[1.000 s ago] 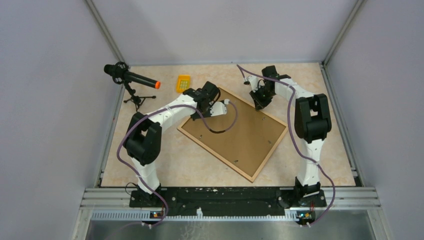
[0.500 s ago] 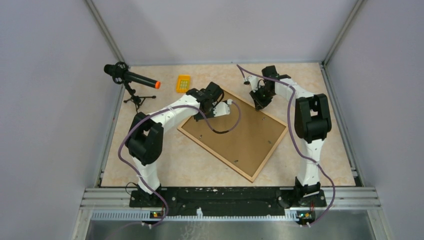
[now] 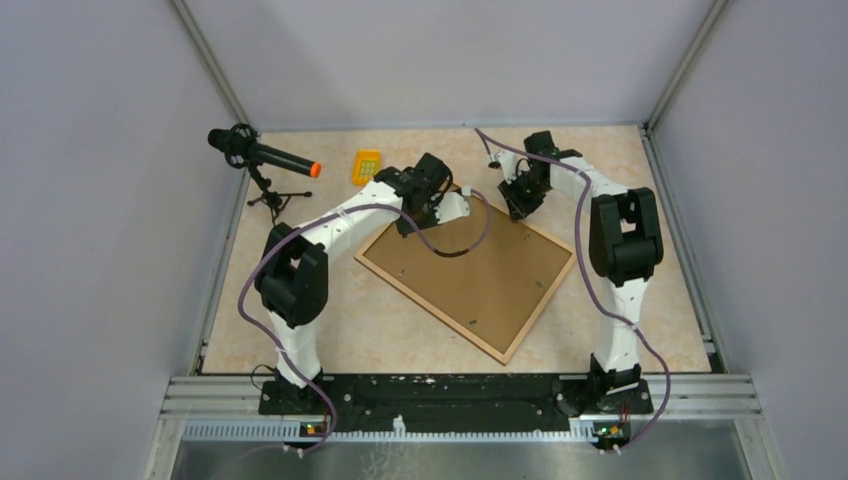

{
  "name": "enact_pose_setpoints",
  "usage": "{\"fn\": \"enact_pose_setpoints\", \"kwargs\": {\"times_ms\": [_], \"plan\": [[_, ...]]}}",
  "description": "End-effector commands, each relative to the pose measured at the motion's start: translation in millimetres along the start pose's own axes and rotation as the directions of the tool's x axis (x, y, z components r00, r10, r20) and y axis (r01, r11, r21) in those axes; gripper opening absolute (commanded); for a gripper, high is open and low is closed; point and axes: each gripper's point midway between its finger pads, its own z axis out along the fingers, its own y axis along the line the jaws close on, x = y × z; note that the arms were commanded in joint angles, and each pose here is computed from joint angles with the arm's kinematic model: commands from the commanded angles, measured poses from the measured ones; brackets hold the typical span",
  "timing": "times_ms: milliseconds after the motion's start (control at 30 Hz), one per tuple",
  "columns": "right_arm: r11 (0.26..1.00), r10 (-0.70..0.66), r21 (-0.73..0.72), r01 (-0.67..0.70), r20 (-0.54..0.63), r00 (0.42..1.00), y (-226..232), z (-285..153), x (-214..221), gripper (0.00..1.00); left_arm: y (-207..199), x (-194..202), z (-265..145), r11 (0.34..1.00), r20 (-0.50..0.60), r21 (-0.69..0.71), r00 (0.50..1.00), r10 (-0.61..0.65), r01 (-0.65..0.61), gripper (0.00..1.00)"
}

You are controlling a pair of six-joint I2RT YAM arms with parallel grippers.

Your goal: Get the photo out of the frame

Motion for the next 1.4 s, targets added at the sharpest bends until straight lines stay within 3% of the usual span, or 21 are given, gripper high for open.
{"fn": "enact_pose_setpoints", "kwargs": {"times_ms": [0,167,300,567,667,833,1067,1367], "plan": [[0.999,-0.019,0.036,0.015,0.092,0.996,-5,-15,-27,0.31,5,-33,-35,0.997,0.147,0.029,0.987,-0.071,0.067,0.0],[1.0,-0.007,0.007,0.006,0.17,0.985,1,-41,-50,0.48,2,-39,-64,0.99,0.224,0.06,0.965,-0.136,0.126,0.0],[1.0,0.002,-0.006,-0.001,0.217,0.976,6,-63,-61,0.54,-2,-32,-91,0.978,0.324,0.103,0.923,-0.206,0.182,0.0],[0.998,0.036,-0.051,-0.02,0.312,0.949,21,-106,-67,0.57,-9,46,-125,0.921,0.497,0.115,0.782,-0.377,0.371,0.0],[0.997,0.054,-0.071,-0.032,0.332,0.942,29,-113,-63,0.57,-18,74,-128,0.907,0.518,0.078,0.76,-0.392,0.415,0.0],[0.995,0.074,-0.093,-0.044,0.341,0.937,39,-118,-58,0.57,-25,130,-102,0.856,0.467,0.061,0.743,-0.479,0.513,0.0],[0.991,0.102,-0.118,-0.065,0.345,0.933,46,-116,-51,0.57,-2,205,-70,0.744,0.454,0.037,0.652,-0.607,0.667,0.0],[0.99,0.11,-0.122,-0.073,0.33,0.937,48,-109,-42,0.57,26,259,-32,0.628,0.461,-0.021,0.565,-0.684,0.778,0.0]]}}
